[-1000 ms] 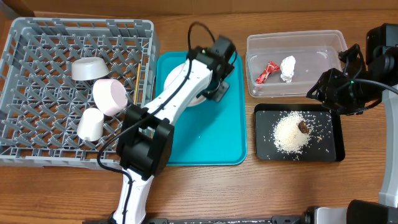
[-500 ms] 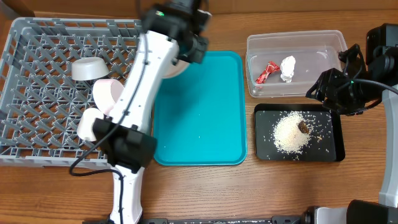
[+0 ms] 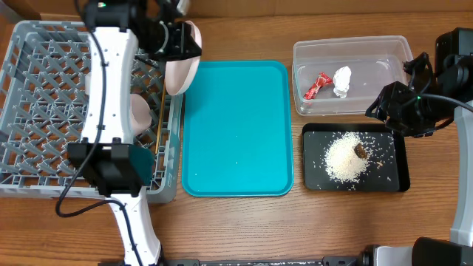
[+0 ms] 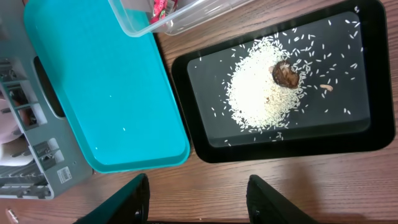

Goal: Sort waste into correct bins and load items into the dishwasher
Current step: 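Lift the pink plate and carry it into the dish rack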

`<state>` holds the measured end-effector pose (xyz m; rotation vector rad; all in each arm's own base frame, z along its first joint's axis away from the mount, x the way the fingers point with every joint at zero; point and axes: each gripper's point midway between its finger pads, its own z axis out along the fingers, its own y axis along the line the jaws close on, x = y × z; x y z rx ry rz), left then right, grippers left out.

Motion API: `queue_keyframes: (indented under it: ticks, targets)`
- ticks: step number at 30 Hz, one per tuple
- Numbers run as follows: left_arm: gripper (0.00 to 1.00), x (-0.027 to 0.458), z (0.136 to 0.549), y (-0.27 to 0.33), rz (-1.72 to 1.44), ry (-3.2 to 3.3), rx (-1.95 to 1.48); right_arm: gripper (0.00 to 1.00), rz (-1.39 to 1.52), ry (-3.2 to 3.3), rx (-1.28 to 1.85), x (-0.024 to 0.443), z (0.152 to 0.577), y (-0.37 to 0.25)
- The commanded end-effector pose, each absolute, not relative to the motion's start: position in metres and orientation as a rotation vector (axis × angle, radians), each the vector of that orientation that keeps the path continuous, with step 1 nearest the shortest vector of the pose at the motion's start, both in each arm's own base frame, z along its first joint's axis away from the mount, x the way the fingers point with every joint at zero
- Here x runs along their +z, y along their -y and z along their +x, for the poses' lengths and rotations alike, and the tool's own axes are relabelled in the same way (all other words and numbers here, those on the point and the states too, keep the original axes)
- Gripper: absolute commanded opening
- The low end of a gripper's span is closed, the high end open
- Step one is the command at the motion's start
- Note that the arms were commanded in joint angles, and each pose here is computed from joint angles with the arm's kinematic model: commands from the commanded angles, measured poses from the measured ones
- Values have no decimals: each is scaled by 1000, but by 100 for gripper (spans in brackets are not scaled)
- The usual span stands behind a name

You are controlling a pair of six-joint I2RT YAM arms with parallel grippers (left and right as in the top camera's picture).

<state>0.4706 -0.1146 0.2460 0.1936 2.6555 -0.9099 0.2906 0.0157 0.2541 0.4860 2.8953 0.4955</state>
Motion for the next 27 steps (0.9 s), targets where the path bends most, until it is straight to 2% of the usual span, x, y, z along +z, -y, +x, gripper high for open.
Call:
queue_keyframes:
  ticks: [1, 10, 17, 18, 19, 21, 22, 27]
  targets:
    - [4, 268, 464, 119, 267, -2572, -1016, 52, 469, -2894, 484, 255, 290, -16]
    - [4, 246, 464, 98, 220, -2621, -1012, 52, 469, -2894, 484, 255, 290, -16]
    - [5, 226, 464, 57, 99, -2694, -913, 52, 469, -2894, 485, 255, 290, -16]
    - [18, 224, 463, 51, 82, -2706, -893, 52, 469, -2894, 485, 255, 290, -16]
    - [45, 223, 462, 46, 66, -2718, -875, 52, 469, -2894, 485, 255, 290, -16]
    - [89, 222, 460, 39, 33, -2730, -873, 52, 469, -2894, 485, 255, 290, -16]
    - [100, 222, 459, 37, -3, -2737, -880, 52, 469, -2893, 485, 255, 290, -16]
    - [100, 224, 455, 23, -83, -2748, -872, 52, 470, -2895, 473, 254, 290, -15]
